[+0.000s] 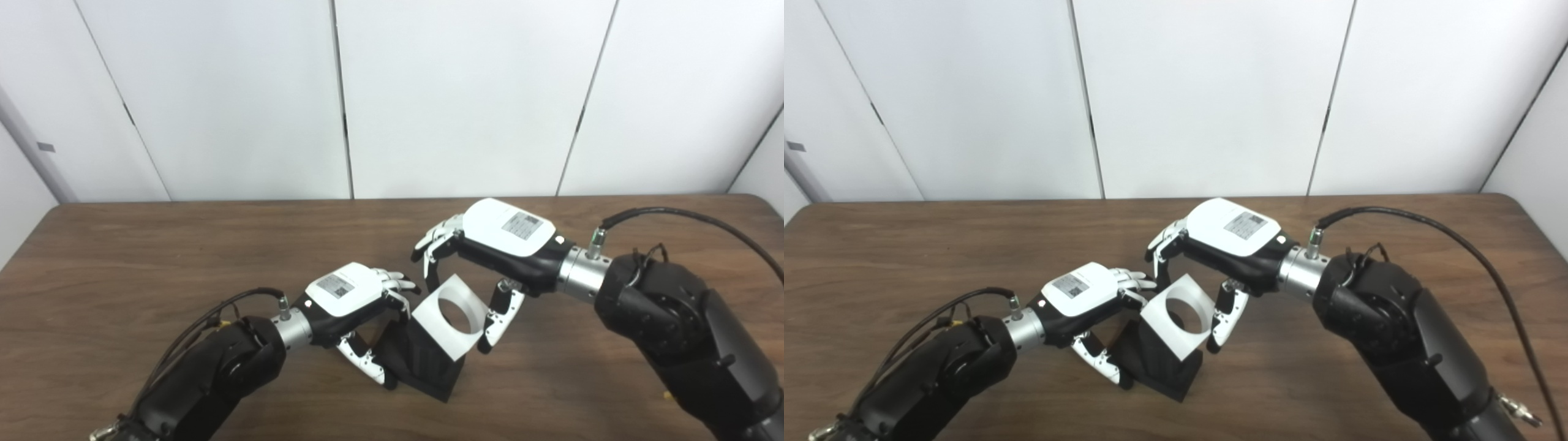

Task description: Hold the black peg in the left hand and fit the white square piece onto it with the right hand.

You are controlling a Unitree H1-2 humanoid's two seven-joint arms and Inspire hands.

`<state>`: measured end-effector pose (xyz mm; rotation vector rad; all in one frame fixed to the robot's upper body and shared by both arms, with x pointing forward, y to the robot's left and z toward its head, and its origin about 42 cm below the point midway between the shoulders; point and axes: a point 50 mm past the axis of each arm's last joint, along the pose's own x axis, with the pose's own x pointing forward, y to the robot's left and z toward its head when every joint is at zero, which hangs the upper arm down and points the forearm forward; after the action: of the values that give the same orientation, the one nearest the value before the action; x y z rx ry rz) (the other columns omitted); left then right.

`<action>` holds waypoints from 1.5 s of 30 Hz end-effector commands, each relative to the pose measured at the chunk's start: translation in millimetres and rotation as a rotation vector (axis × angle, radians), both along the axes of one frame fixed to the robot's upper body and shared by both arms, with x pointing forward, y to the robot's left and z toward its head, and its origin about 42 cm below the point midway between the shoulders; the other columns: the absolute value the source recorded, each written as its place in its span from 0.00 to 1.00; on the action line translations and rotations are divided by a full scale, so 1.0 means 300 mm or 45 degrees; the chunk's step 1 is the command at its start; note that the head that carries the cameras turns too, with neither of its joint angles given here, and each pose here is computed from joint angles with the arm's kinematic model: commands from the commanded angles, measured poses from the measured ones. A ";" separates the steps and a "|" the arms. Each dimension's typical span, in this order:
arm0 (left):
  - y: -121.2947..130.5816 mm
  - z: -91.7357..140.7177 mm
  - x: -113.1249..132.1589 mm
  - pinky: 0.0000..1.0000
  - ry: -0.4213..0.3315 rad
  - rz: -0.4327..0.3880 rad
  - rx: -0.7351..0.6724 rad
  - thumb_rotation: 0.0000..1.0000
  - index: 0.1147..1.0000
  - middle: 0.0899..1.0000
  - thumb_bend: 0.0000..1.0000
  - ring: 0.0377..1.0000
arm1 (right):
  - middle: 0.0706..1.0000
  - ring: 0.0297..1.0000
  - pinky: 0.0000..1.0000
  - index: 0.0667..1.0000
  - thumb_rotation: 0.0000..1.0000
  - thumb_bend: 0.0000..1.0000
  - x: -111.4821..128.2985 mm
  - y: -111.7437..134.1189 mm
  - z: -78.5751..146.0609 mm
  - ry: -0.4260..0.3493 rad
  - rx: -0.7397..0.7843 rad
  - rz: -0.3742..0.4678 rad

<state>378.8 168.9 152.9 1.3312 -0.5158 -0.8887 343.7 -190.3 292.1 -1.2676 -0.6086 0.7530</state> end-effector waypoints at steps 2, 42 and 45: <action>0.018 -0.112 -0.055 0.89 0.115 -0.016 0.220 0.08 0.42 0.88 0.52 0.92 | 0.74 0.78 0.77 0.44 0.14 0.52 0.009 0.009 0.051 -0.089 0.034 0.033; -0.006 -0.110 -0.068 0.89 0.116 -0.030 0.242 0.08 0.42 0.90 0.52 0.92 | 0.74 0.79 0.77 0.44 0.14 0.52 0.053 0.130 -0.054 0.027 0.066 0.059; -0.007 -0.110 -0.070 0.88 0.113 -0.035 0.239 0.08 0.42 0.89 0.52 0.92 | 0.74 0.79 0.77 0.44 0.14 0.52 0.053 0.151 -0.051 0.030 0.075 0.066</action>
<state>376.3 167.3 155.1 1.3440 -0.5005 -0.8930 355.8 -158.6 256.4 -1.2164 -0.5449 0.8210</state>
